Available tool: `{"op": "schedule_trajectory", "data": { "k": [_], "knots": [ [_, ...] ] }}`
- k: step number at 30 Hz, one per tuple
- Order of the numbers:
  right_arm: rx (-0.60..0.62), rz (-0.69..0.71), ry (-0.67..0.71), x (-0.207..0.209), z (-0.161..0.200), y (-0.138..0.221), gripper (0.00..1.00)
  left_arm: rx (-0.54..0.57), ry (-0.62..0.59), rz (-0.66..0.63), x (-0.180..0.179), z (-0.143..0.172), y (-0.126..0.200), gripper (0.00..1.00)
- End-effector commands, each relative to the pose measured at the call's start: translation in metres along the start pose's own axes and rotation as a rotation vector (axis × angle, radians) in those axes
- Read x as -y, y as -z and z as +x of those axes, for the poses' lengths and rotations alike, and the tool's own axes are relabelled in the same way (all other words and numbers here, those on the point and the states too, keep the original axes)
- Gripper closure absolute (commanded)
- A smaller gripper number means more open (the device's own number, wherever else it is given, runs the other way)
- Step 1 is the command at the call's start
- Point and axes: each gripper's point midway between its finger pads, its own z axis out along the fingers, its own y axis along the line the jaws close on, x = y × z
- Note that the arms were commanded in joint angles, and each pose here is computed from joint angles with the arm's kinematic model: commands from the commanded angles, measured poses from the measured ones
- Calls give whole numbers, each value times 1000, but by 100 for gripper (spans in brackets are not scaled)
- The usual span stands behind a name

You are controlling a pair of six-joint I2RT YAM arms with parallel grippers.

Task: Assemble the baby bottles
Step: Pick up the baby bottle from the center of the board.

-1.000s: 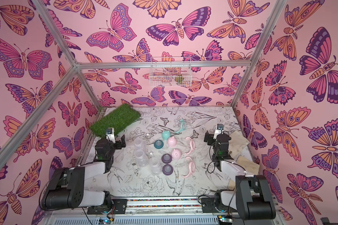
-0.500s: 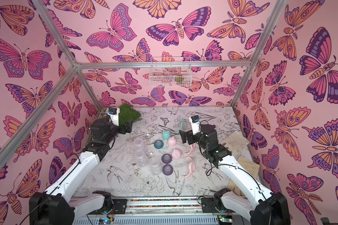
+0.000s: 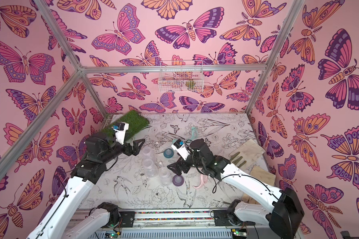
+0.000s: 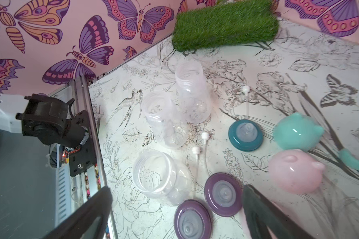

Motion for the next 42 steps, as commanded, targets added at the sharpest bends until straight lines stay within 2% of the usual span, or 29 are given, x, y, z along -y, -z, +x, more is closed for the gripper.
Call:
{"op": "schedule_trajectory", "data": {
  "k": [1, 8, 17, 23, 31, 42],
  "knots": [
    [-6, -55, 28, -14, -4, -11, 1, -59, 25, 47, 9, 18, 2, 0],
    [-67, -78, 48, -19, 10, -43, 1, -71, 29, 123, 21, 19, -1, 0],
    [-121, -82, 77, -25, 26, -68, 1, -73, 25, 116, 20, 20, -1, 0],
    [-124, -43, 79, -18, 34, -79, 0, -75, 25, 119, 21, 21, -2, 0],
    [-147, -27, 84, -15, 44, -86, 6, -71, 17, 114, 21, 21, -1, 0],
    [-197, -4, 104, -15, 62, -90, 7, -74, 14, 113, 22, 22, -1, 0]
  ]
}}
